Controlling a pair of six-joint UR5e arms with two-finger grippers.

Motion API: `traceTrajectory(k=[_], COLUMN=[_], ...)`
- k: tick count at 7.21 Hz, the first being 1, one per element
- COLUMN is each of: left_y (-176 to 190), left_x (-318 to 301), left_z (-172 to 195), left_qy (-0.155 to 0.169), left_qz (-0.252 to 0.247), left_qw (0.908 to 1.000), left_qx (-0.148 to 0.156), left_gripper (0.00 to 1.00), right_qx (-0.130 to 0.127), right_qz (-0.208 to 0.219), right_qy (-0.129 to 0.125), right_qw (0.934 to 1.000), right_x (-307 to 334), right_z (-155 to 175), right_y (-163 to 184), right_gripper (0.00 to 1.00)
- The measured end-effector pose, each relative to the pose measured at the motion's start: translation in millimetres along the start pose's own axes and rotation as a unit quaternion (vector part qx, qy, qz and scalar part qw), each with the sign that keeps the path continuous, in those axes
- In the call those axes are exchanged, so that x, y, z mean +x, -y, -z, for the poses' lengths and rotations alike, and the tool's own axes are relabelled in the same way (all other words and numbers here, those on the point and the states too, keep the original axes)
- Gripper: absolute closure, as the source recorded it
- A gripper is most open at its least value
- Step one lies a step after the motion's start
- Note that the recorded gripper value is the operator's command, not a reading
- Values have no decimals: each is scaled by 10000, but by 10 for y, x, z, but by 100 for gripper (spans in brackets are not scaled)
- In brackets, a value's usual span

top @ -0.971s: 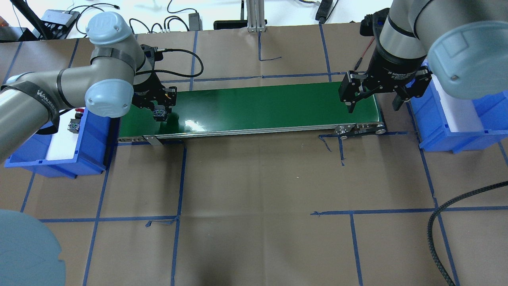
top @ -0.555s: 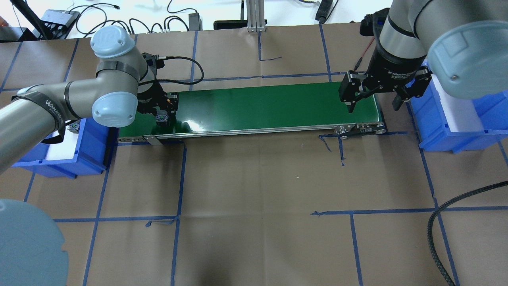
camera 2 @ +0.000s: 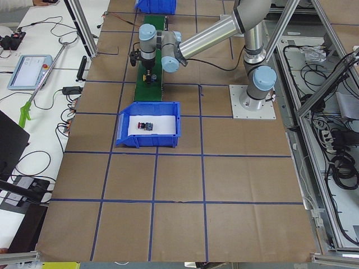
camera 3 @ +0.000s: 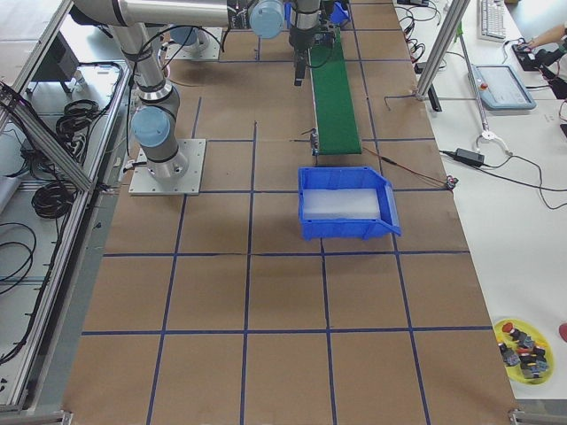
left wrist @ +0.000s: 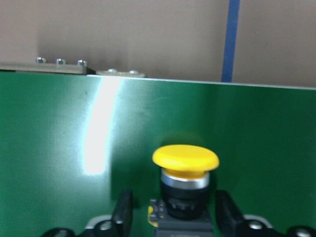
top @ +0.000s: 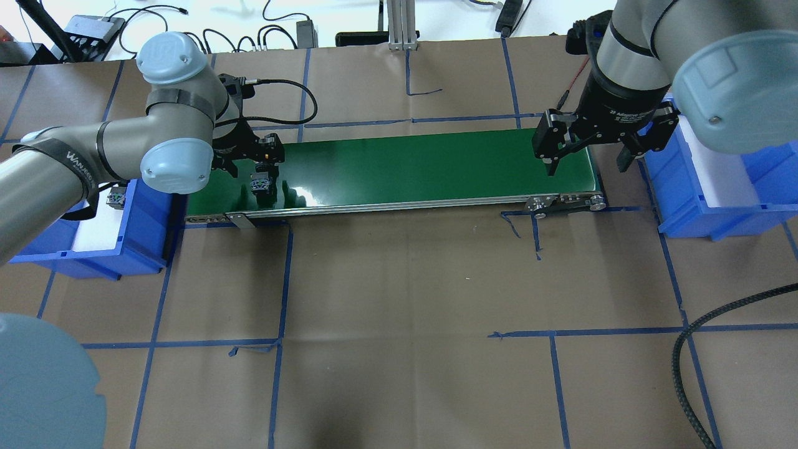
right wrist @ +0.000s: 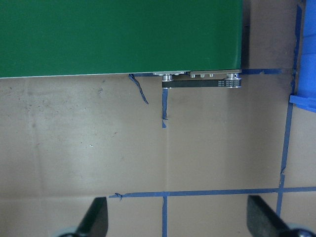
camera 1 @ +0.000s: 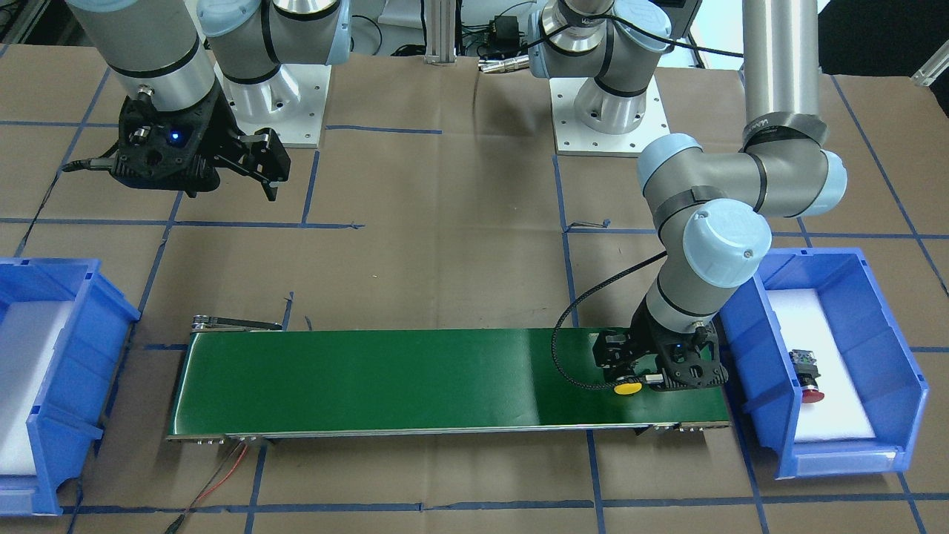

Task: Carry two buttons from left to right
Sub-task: 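Open the left gripper and raise it back toward the bin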

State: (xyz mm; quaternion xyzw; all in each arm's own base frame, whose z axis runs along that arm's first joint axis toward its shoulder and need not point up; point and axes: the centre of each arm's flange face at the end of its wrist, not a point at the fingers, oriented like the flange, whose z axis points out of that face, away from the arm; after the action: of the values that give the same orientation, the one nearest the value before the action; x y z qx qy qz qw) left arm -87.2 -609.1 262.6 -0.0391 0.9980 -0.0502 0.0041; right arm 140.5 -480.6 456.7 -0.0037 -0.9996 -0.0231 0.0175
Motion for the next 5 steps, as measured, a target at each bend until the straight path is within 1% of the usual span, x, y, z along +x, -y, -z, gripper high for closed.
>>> traceTrajectory(k=[1,2,4,5], left_y=[69,121,160,178], left_x=[2,9,6,-6], left_z=[189,448,998,1174], left_qy=[7,7,11,17], left_qz=[-10,-23,-43,-65], left_qw=[10000,9999,10000,10000], left_qx=[89,116,73,66], left_gripper=[0,0,0,0], right_qx=[3,6,11,14], right_qz=[-2,0,1,0], right_qy=[0,0,0,0], right_qw=[10000,10000,10000,10000], right_x=[0,0,1,1], right_z=[3,6,11,13], right_y=[0,-1,-2,-1], right_gripper=[0,0,0,0])
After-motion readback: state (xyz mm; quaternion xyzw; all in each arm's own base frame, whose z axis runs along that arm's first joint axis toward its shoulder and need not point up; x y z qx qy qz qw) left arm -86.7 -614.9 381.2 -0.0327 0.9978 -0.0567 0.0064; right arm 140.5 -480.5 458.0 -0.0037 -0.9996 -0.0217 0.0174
